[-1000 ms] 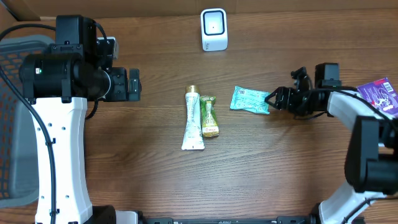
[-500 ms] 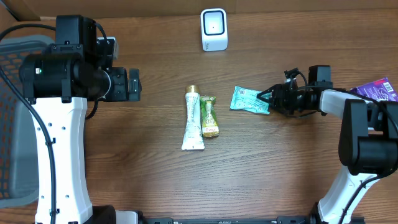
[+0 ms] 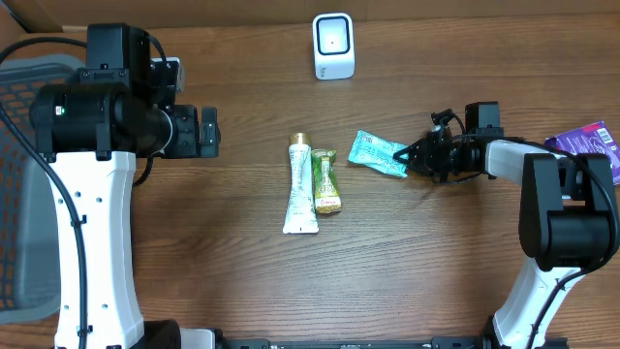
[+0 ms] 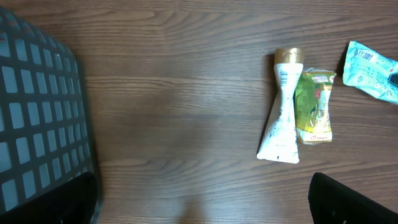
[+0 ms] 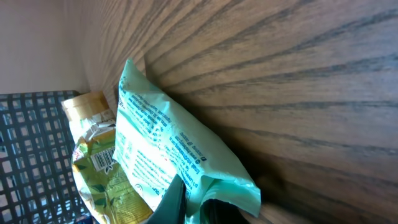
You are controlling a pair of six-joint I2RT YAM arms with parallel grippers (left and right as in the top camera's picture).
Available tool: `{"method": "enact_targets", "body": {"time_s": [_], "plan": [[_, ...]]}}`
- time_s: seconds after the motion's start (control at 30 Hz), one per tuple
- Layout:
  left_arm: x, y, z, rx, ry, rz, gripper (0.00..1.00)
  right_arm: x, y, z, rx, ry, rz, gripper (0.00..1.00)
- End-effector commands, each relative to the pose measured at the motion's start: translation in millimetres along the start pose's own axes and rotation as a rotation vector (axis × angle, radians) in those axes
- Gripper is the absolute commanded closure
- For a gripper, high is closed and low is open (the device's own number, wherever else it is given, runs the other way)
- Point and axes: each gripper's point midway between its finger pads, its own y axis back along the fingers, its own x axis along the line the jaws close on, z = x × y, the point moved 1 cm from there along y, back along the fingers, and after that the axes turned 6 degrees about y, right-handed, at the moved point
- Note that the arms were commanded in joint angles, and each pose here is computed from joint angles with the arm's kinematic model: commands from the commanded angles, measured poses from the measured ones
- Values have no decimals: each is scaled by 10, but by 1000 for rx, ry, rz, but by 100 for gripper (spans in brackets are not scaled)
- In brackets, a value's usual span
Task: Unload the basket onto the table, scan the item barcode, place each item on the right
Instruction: 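Lift the mint-green packet toward the white scanner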
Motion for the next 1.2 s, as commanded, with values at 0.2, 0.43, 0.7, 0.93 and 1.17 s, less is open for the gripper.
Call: {"method": "enact_targets", "body": {"time_s": [0.2,0.43,0.7,0.93,1.17], "plan": [[-1,-19,16,3,-19,-5,0,603,462,259,-36,165,43,96],[-1,-19,16,3,-19,-5,0,1299,955,206,-42,360,40,96],[-1,-19,16,3,-19,-5,1,1754,1310,84,-111,472,48,96],[-1,-19,16,3,-19,-5,1,1814,1394,78,-140,464,18,96],[-1,-19,16,3,-19,-5,0,1477,1331,505,-352,322,-403,96]]}}
